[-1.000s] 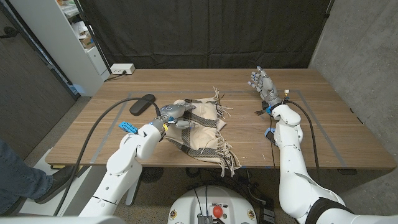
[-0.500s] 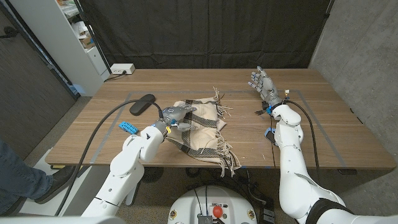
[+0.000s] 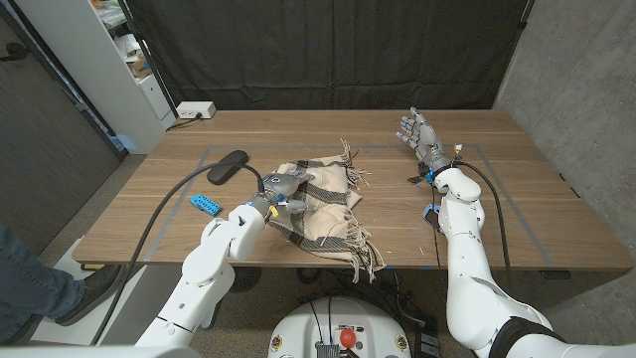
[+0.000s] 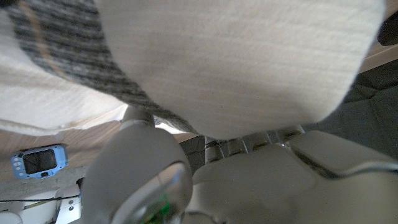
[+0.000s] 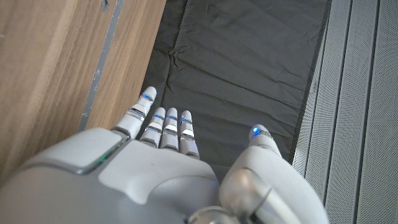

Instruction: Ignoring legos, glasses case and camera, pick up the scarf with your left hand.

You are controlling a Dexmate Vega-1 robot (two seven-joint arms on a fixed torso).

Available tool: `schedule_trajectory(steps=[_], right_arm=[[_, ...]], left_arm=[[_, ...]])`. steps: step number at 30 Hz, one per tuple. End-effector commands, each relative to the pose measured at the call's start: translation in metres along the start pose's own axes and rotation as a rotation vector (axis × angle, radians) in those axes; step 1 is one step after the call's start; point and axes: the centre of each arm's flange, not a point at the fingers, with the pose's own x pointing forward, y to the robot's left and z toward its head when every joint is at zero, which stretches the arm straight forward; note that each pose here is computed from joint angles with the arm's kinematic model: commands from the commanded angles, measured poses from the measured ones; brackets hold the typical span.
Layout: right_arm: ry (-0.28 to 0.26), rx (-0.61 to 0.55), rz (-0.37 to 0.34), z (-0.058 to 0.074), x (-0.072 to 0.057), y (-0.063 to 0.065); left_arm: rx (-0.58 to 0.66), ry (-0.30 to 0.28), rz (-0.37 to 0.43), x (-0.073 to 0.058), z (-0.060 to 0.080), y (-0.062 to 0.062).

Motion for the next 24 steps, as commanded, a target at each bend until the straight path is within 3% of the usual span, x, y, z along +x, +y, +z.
schedule_trajectory(steps=[1,24], right_arm=[[0.002,0.001,0.003,-0.002,0.0,-0.001],[0.01,0.007,-0.001,-0.007,0.0,-0.004]], left_arm=[[0.028,0.012,-0.028,0.002,0.004,-0.01],[0.047,0.036,-0.09,0.01,0.013,-0.027]])
